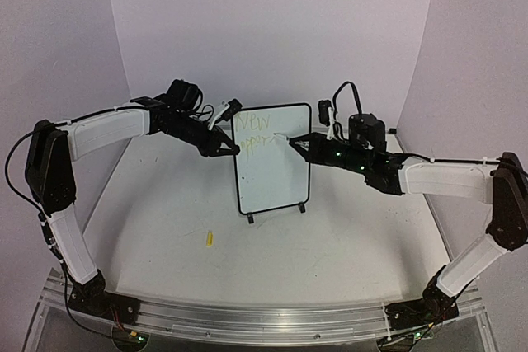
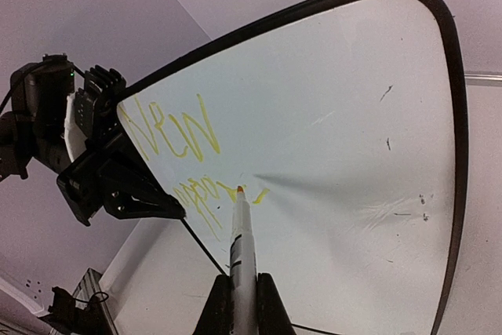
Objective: Write a sentence on the whiteboard
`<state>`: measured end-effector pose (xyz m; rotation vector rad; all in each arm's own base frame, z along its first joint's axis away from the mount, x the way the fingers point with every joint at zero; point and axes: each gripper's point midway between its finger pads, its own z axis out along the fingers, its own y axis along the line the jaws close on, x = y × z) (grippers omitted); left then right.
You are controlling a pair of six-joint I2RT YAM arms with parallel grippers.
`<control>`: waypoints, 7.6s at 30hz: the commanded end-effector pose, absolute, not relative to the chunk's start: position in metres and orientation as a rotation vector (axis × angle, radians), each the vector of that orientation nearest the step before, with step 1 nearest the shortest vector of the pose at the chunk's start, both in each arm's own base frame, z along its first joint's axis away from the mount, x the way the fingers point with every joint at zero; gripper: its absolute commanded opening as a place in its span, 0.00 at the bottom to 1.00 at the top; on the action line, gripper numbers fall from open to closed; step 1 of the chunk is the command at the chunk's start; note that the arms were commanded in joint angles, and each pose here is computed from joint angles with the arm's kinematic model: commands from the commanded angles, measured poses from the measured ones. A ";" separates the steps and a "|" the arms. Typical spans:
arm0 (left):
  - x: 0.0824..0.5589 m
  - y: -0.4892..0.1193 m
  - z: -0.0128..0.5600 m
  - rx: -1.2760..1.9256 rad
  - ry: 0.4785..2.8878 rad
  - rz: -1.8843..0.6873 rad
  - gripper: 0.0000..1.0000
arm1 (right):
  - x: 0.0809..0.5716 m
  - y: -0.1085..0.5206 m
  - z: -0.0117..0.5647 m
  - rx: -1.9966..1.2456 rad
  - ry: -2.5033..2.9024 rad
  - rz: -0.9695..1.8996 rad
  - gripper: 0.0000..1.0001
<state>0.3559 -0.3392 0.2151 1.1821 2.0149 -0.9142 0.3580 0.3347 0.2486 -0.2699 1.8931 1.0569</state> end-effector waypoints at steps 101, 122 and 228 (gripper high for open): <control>0.349 -0.324 0.206 1.200 2.082 -0.807 0.00 | 0.356 0.327 0.254 -0.510 1.855 1.102 0.00; 0.350 -0.324 0.205 1.198 2.085 -0.804 0.00 | 0.380 0.326 0.259 -0.422 1.848 1.041 0.00; 0.350 -0.324 0.207 1.198 2.082 -0.802 0.00 | 0.371 0.306 0.271 -0.295 1.851 1.040 0.00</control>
